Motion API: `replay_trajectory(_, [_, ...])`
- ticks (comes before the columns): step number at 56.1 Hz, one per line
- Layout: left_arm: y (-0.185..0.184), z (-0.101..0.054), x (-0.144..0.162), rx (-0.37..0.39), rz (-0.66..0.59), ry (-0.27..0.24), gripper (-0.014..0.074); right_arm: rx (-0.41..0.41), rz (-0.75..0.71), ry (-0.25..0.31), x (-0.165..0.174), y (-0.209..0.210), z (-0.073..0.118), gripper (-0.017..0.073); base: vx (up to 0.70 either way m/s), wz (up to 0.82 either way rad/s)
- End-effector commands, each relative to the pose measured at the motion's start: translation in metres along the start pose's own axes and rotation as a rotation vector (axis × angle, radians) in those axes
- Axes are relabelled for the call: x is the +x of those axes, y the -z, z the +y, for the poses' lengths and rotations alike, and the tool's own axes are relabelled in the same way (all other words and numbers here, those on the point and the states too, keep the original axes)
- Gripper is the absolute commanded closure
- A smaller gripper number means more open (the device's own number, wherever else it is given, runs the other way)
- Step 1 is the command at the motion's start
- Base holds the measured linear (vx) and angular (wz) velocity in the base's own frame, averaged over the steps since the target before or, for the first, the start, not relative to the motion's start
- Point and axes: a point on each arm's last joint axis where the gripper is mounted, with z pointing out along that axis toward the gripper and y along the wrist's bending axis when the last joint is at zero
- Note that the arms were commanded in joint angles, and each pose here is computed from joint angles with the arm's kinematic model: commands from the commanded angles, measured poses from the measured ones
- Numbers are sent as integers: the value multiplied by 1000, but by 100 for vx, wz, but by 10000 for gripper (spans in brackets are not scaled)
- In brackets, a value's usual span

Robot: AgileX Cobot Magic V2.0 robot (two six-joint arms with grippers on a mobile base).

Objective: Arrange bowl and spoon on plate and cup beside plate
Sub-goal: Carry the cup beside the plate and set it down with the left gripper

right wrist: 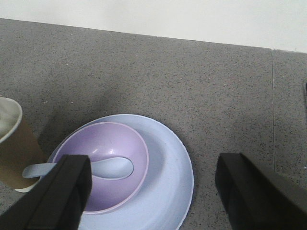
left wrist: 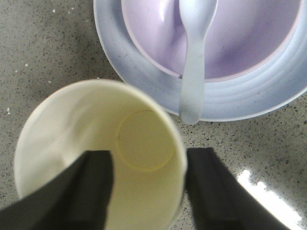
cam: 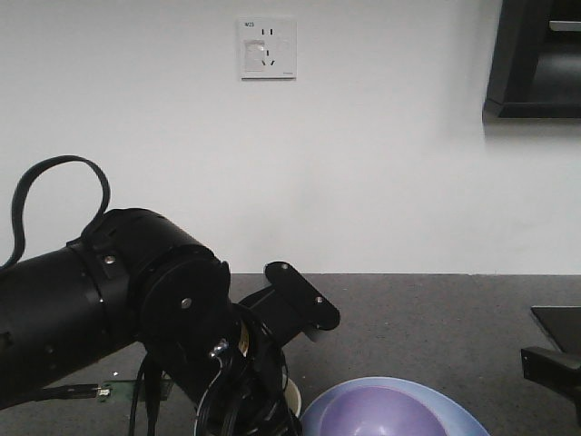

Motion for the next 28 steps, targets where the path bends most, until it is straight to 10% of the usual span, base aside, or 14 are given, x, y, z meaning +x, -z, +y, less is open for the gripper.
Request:
replay_trajectory(1, [36,1,-7,-26,-136,4,45,11,-100,14,-13,8,0,-17,0,0])
replay_trajectory(28, [144,22,-3,-255,-326,9,127,12,-98,14,-13,8,0,-6,0,0])
